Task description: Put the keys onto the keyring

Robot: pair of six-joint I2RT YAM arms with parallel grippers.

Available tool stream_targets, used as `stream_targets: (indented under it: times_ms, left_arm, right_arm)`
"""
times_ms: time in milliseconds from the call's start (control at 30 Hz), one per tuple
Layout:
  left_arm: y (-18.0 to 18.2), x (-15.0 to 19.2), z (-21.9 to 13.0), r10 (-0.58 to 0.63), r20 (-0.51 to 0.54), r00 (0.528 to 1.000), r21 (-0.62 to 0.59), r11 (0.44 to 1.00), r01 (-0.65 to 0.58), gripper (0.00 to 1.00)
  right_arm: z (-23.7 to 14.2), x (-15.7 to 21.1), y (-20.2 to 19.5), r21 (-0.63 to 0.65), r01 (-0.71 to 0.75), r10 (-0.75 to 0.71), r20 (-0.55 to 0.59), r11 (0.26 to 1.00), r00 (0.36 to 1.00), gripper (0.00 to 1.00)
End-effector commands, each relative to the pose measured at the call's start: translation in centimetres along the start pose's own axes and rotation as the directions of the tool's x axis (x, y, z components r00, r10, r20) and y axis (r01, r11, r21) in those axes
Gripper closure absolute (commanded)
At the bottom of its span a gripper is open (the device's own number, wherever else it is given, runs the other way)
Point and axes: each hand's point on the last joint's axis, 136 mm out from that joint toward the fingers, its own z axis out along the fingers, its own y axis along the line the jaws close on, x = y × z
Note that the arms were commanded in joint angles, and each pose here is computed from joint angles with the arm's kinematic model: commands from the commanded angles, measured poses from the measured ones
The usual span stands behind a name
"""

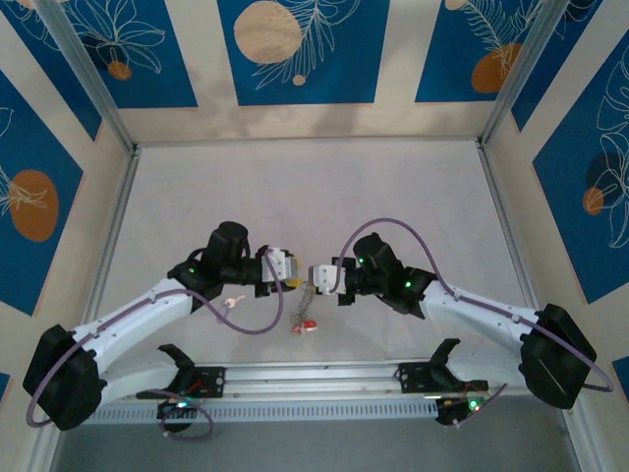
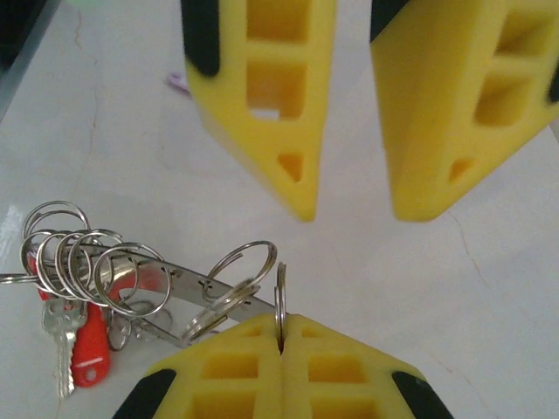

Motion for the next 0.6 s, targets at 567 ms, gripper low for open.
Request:
stream_targets:
  times_ms: [567]
  left_arm:
    - [-2.6, -0.2, 0.6, -0.040, 0.018, 0.999, 0.119, 0.992, 0.037, 0.71]
  right_arm:
    - [-0.5, -2.2, -2.0, 0.027, -0.043, 0.042, 0.046, 0.999, 0.998, 1.00]
